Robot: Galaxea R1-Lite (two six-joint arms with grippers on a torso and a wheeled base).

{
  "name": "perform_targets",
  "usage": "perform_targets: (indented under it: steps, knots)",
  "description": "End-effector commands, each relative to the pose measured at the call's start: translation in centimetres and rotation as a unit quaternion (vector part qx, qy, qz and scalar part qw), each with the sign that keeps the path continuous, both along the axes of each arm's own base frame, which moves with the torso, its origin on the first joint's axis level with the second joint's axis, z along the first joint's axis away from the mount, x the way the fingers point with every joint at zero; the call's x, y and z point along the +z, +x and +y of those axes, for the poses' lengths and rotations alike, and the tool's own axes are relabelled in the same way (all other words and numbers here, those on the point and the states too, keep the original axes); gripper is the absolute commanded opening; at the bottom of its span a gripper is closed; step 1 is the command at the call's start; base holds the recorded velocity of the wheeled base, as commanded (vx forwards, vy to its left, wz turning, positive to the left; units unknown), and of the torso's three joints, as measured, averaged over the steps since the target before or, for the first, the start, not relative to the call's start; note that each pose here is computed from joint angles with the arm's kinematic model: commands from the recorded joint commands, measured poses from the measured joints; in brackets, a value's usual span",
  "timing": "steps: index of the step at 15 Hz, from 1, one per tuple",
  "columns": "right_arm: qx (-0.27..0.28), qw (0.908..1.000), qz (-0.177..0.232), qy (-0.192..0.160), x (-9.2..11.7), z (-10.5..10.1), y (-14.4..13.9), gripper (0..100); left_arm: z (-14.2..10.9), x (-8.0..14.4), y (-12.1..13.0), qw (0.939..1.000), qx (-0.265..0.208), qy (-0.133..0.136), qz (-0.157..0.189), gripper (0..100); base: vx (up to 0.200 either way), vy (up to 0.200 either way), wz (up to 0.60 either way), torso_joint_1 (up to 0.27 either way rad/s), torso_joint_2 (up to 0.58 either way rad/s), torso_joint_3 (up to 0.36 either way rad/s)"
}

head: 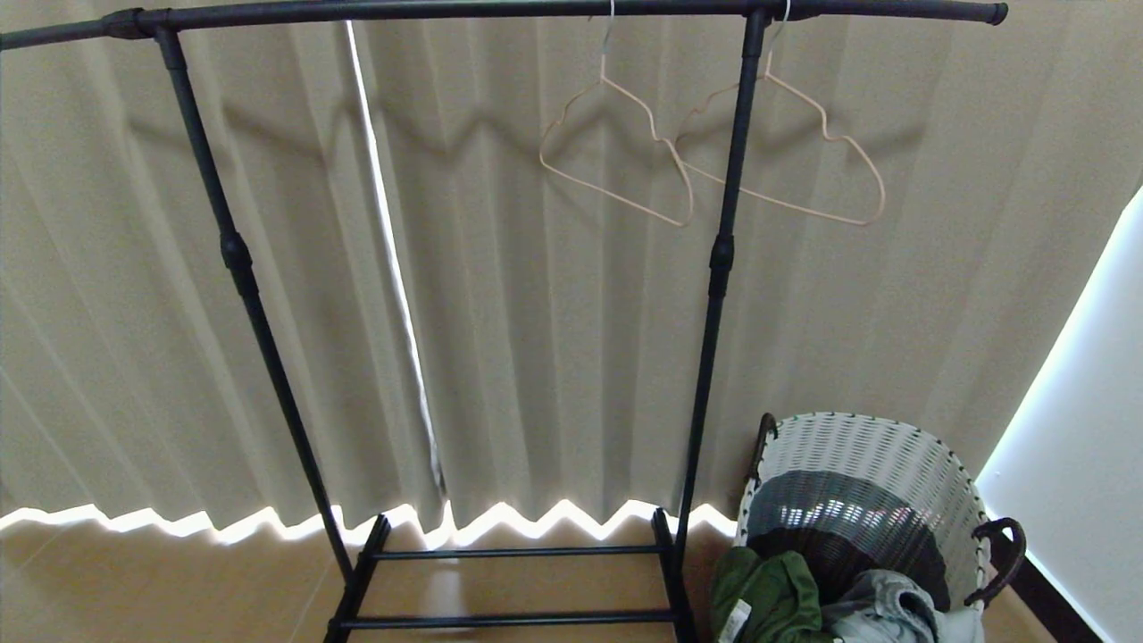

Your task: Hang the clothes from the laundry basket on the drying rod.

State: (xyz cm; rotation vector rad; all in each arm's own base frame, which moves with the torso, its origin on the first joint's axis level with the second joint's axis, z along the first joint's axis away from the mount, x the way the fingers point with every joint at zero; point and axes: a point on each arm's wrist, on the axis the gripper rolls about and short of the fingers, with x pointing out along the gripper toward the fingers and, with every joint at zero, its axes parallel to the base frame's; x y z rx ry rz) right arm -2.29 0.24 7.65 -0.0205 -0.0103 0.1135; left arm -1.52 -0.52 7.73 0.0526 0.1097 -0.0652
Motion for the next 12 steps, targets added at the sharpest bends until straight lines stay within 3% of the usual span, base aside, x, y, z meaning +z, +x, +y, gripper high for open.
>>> perform_targets:
  steps: [1,8,12]
  knots:
    - [0.0,1.0,-0.001,0.0,0.01,0.0,0.0,100,0.0,-0.01,0.01,1.0,0.0,0.0,0.001,100,0.0,0.0,0.0,0.0,0.0,0.0]
    - [-0.001,1.0,-0.002,-0.001,0.03,0.0,0.0,100,0.0,-0.01,0.0,1.0,-0.001,0.0,0.0,100,0.0,0.0,0.0,0.0,0.0,0.0]
    - [0.009,0.9986,-0.01,-0.052,0.1,0.05,-0.02,100,0.0,-0.01,0.0,1.0,-0.001,0.0,0.0,100,0.0,0.0,0.0,0.0,0.0,0.0]
